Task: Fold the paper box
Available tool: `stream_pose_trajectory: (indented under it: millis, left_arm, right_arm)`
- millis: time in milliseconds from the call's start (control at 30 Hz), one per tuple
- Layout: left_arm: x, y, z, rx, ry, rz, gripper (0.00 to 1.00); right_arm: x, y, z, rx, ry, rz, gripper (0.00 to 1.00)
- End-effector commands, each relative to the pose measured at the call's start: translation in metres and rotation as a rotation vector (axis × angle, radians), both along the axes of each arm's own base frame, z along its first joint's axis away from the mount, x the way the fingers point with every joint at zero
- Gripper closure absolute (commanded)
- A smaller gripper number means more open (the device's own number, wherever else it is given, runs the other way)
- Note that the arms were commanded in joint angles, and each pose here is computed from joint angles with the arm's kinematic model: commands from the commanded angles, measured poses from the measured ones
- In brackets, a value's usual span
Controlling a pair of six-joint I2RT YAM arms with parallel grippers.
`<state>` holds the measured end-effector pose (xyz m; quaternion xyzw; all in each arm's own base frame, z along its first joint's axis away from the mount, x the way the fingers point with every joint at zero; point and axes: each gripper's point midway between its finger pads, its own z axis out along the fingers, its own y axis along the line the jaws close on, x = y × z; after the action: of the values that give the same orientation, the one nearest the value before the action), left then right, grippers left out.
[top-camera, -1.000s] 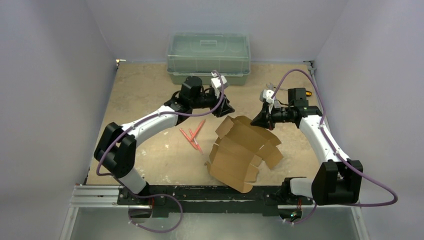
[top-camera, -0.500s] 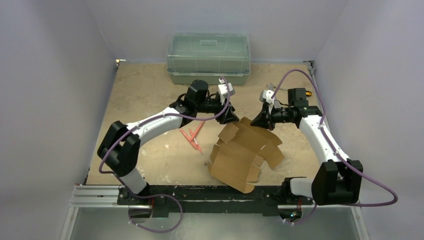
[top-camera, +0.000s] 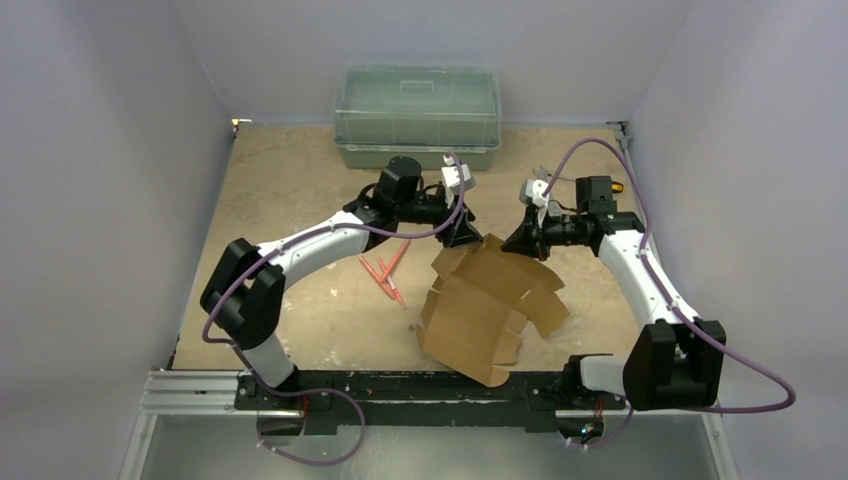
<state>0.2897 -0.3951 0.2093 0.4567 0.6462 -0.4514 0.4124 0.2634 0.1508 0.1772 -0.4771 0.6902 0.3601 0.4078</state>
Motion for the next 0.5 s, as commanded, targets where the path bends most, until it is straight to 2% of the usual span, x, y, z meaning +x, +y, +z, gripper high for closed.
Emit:
stream_pose_trajectory:
  millis: [0,267,467]
  left_arm:
    - [-0.001,-0.014,0.018,-0.027,-0.048,-0.052,0.44]
    - [0.004,-0.022,0.014,-0.014,-0.067,-0.067,0.43]
    - [0.006,-0.029,0.003,0.001,-0.059,-0.073,0.46]
  right_arm:
    - [0.003,0.004,0.023,0.028,-0.071,0.017,1.0]
    - [0.002,0.004,0.025,0.037,-0.071,0.022,1.0]
    - [0.0,0.006,0.026,0.049,-0.064,0.032,1.0]
